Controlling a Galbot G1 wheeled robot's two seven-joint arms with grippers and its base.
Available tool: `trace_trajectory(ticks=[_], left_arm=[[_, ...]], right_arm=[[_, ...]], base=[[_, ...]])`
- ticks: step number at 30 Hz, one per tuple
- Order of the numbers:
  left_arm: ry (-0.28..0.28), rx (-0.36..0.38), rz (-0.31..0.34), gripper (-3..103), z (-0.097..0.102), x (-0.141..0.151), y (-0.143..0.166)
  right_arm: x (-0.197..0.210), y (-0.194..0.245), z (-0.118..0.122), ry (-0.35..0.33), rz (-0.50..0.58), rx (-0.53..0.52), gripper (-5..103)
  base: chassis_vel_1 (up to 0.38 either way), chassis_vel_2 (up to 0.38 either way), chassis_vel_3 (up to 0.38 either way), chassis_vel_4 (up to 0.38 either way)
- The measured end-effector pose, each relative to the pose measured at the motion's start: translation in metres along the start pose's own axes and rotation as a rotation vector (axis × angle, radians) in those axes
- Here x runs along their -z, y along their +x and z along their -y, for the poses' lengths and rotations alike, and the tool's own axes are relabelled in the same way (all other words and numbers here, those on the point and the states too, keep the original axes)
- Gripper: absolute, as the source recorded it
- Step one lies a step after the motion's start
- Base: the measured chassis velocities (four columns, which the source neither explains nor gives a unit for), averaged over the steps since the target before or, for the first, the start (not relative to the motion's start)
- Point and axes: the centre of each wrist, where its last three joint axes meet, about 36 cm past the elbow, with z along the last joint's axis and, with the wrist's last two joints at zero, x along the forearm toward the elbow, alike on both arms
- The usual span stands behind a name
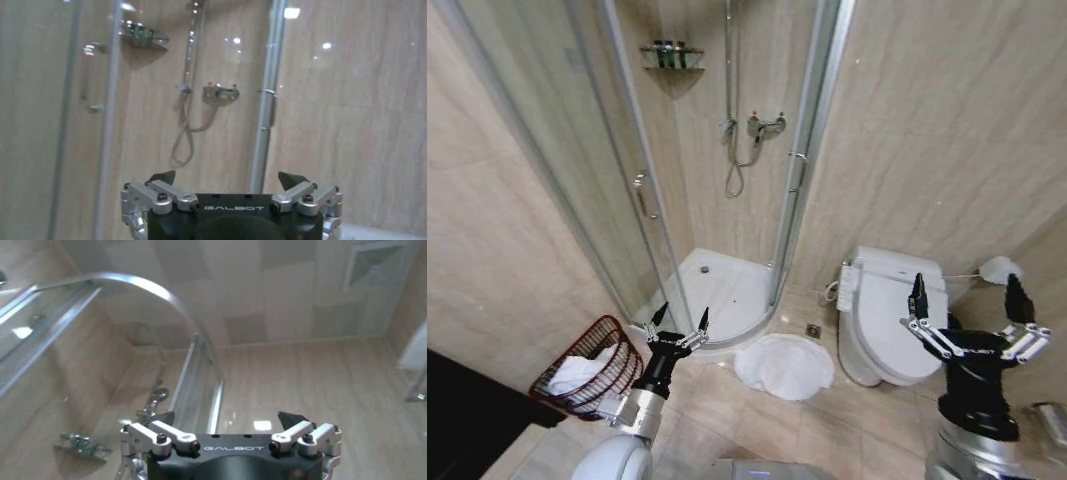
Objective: Discard the used towel into the hamper.
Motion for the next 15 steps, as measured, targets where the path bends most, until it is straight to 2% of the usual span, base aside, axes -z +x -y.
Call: trace_trajectory(ticks=[4, 7, 12, 15], left_arm=[[0.0, -0.001, 0.0, 100, 0.0, 0.0, 0.0], [0.0, 0.0, 0.0, 100, 0.0, 0.0, 0.0], [-0.001, -0.001, 0.0, 100, -0.0002, 0.0, 0.0001], [-0.001, -0.001, 0.0, 100, -0.0002, 0.0, 0.0001]], right_arm=[[-0.0005, -0.0015, 0.0005, 0.0, 0.007, -0.005, 100], [-0.0008, -0.0026, 0.0008, 0.0, 0.008, -0.015, 100], [-0.0013, -0.004, 0.0001, -0.019, -0.009, -0.054, 100], [-0.0034, -0.0012, 0.0001, -0.061, -0.047, -0.088, 100]], base=[[-0.166, -0.232, 0.168, 0.117], [0.035, -0.059, 0.128, 0.04], [0.075, 0.029, -0.062, -0.011], [0.037, 0.062, -0.085, -0.064]])
